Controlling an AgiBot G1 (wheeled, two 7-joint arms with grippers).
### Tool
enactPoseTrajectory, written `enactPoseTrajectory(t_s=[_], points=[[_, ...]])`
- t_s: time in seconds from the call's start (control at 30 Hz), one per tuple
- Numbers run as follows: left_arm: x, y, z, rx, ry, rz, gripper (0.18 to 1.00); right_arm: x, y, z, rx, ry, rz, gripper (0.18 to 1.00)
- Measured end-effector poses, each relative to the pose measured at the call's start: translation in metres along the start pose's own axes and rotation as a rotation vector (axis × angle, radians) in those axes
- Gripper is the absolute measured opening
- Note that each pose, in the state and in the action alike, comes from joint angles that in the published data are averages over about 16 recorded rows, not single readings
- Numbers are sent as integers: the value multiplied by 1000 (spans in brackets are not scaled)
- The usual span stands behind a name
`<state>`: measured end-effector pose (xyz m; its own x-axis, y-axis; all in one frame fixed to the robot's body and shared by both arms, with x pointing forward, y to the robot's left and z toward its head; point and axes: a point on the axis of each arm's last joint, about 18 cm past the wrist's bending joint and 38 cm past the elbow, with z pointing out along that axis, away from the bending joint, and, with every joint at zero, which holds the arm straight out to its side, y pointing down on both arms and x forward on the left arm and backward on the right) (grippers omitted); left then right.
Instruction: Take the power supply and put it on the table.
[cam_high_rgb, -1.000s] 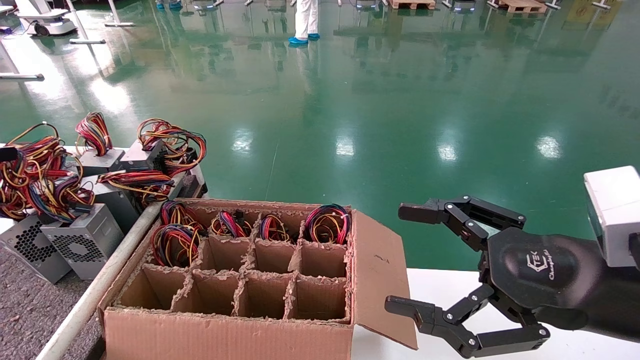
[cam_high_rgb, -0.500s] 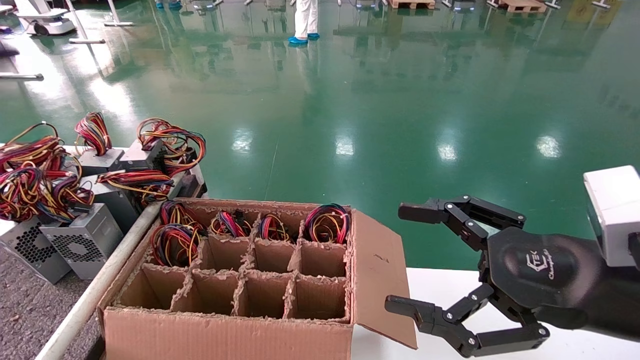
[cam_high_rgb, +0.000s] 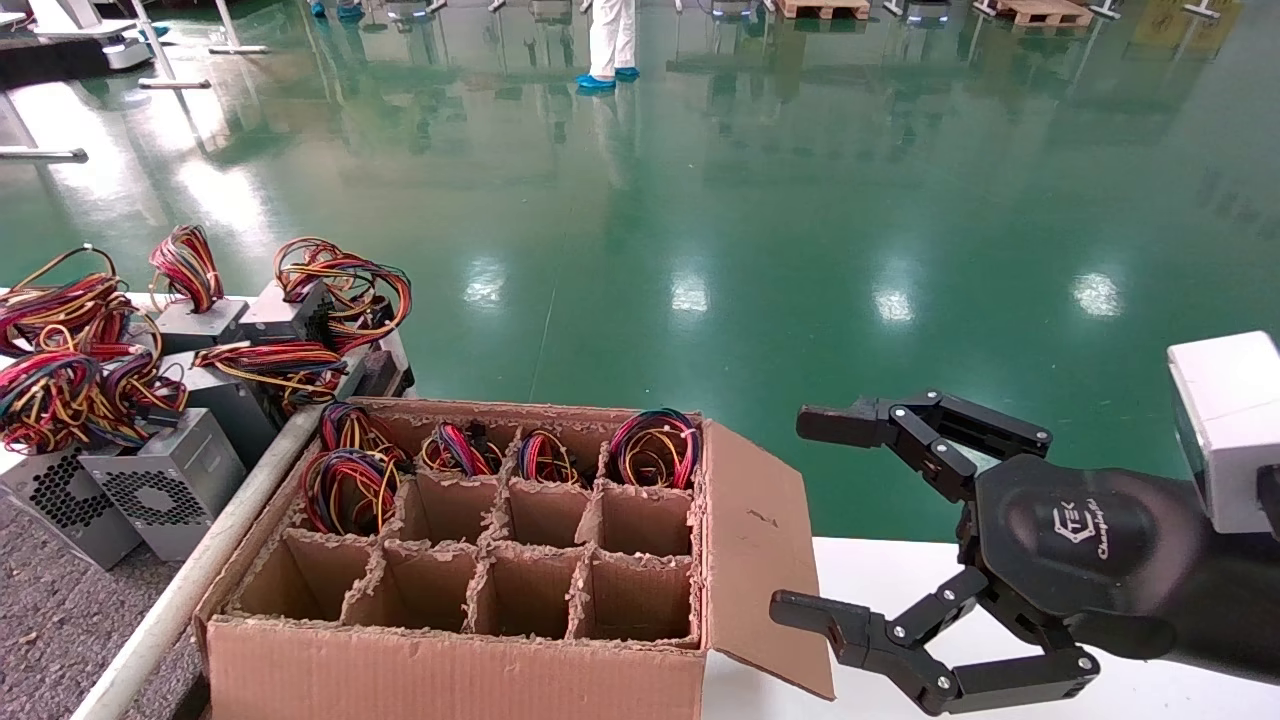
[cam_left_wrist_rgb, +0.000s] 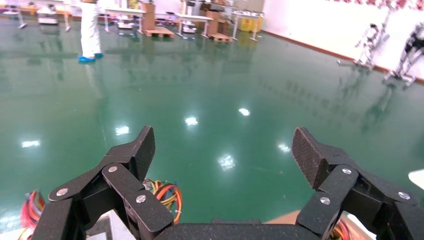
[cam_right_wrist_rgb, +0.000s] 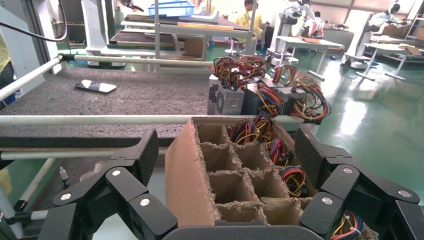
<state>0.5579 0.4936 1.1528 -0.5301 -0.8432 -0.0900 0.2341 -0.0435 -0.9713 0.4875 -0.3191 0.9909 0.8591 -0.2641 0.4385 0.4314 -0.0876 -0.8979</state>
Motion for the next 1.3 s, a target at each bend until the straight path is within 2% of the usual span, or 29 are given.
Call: enactPoseTrajectory(t_s=[0.7, 1.3], points=[[73, 56, 27, -25, 289, 196, 1001, 0, 0, 0, 0, 0, 0, 1000], [161, 113, 22, -16, 600, 287, 1001, 0, 0, 0, 0, 0, 0, 1000]])
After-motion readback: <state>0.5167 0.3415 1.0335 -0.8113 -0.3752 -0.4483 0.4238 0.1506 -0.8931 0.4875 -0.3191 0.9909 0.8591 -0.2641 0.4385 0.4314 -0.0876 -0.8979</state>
